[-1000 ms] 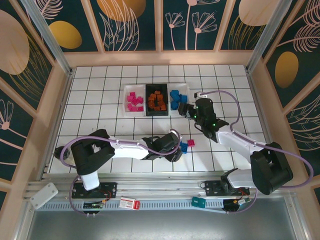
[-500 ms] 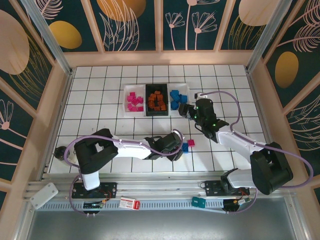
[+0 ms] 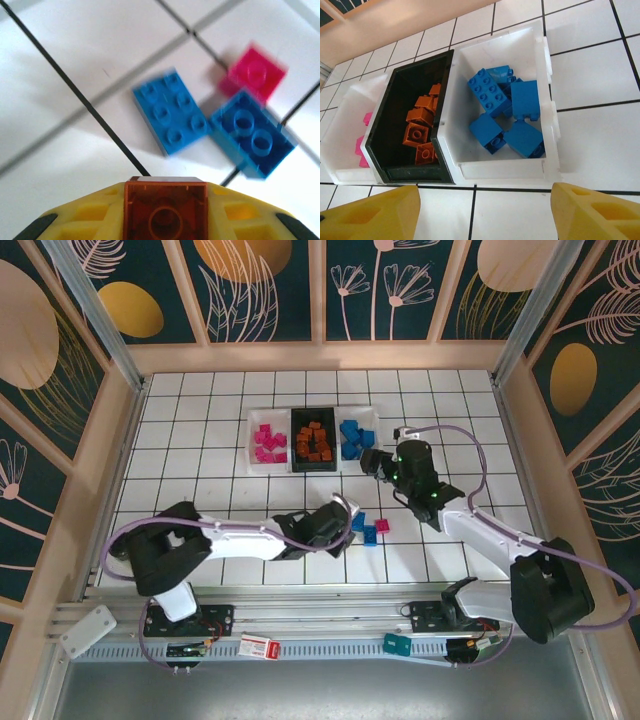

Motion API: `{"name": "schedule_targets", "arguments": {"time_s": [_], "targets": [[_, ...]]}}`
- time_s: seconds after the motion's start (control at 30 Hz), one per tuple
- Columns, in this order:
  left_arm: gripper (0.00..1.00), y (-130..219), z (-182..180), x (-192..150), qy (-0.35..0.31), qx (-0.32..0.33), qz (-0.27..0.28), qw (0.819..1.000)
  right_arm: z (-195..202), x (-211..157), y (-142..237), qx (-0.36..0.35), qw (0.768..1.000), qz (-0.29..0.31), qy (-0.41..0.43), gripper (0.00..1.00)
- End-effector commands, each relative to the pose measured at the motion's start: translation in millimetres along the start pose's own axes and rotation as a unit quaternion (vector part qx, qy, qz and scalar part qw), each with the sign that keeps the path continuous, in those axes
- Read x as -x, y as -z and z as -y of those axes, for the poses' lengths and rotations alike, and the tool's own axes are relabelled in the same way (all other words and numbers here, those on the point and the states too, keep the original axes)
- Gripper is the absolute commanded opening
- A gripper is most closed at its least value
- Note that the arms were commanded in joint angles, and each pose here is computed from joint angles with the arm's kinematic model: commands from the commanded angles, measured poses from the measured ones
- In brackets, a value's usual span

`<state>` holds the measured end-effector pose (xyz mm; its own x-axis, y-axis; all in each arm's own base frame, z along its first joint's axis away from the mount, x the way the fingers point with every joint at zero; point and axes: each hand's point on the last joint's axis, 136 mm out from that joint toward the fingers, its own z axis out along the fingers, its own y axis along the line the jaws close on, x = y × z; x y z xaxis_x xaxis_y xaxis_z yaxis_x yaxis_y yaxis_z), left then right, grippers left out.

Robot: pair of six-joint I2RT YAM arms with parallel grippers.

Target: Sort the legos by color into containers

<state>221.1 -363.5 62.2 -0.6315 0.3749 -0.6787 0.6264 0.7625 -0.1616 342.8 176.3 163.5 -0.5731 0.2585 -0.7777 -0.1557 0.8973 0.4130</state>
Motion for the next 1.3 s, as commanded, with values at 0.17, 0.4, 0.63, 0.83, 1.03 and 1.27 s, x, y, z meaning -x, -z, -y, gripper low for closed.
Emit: {"name": "schedule_targets", "arguments": {"time_s": [0.17,0.4,0.63,0.83,1.03,1.27], "targets": [[0.29,16,-93,125,0.15,0.073,0.118,0.979,20,-24,9,-0.027,0.999,-0.023,-0.026,0.7],[0.29,-23,-157,160,0.216,0.139,0.101,0.961,41,-56,20,-0.063,0.996,-0.062,-0.032,0.7],[0.4,-47,-203,168,0.276,0.171,0.082,0.942,52,-92,34,-0.084,0.988,-0.122,-0.043,0.7],[0.76,-31,-192,194,0.278,0.135,0.11,0.944,32,-125,33,-0.062,0.983,-0.171,0.002,0.7],[0.98,26,-159,202,0.277,0.064,0.159,0.946,-6,-139,13,-0.057,0.975,-0.189,0.101,0.7],[0.98,80,-145,153,0.285,0.048,0.176,0.941,5,-165,-10,-0.118,0.956,-0.235,0.128,0.67]]}}
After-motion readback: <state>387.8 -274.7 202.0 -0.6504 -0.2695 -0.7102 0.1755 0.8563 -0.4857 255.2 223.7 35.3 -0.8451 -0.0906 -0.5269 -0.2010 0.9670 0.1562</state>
